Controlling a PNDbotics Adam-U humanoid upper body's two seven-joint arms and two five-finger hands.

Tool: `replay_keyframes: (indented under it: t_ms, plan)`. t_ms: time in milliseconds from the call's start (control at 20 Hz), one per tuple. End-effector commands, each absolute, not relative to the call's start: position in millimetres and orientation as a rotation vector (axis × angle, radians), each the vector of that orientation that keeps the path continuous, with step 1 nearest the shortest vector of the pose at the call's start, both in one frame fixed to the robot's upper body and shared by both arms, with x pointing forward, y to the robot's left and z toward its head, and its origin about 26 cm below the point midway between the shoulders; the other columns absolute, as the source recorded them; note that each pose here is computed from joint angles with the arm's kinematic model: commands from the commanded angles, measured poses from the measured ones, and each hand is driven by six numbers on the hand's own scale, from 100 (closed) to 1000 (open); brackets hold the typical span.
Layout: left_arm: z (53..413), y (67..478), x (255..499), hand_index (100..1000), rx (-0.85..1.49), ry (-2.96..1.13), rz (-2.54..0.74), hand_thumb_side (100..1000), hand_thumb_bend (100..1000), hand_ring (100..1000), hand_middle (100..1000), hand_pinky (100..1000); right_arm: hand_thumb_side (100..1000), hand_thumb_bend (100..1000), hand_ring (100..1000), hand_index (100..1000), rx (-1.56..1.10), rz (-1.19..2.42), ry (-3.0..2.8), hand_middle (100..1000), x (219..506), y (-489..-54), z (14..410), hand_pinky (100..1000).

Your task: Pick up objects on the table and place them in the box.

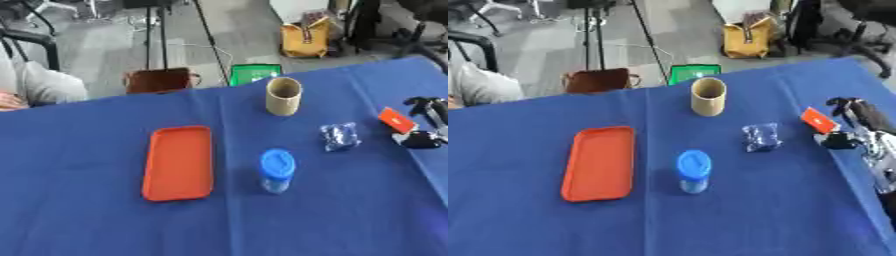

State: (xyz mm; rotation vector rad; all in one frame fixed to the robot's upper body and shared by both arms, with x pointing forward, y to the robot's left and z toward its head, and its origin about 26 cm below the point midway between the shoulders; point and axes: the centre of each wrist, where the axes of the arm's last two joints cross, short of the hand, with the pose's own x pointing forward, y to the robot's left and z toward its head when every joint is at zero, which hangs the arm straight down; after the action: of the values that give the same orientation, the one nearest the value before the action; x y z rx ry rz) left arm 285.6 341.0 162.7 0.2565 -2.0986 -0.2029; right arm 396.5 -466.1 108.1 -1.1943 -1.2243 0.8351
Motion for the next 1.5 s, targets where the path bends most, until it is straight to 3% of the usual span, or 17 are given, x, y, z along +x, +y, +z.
replay_keyframes:
  t_ms: [50, 200, 250, 1150, 1500]
  plan:
    - [173.5, 340.2, 284.6, 841, 0.262, -2.134, -0.226, 900, 467, 643, 667, 428, 100, 368, 715, 790, -1.275, 0.805, -1.246, 504, 397.5, -474.5, 129.2, 763]
    - [173.4, 340.1, 284.7, 841, 0.261, -2.134, -0.226, 900, 468, 643, 667, 428, 100, 342, 708, 783, -1.31, 0.773, -1.265, 496, 397.6, -473.2, 129.7, 757]
    - [173.4, 340.2, 284.7, 841, 0.262, -2.134, -0.226, 900, 467, 643, 667, 429, 100, 242, 681, 751, -1.323, 0.758, -1.276, 461, 397.9, -473.2, 131.3, 724]
    - [174.0, 340.8, 284.8, 841, 0.265, -2.135, -0.224, 905, 463, 643, 667, 429, 100, 162, 641, 704, -1.404, 0.657, -1.435, 404, 398.1, -463.5, 140.0, 679]
    - [174.5, 340.5, 285.1, 842, 0.262, -2.136, -0.229, 903, 464, 643, 667, 430, 100, 161, 634, 712, -1.351, 0.836, -1.726, 404, 404.9, -406.3, 184.9, 677]
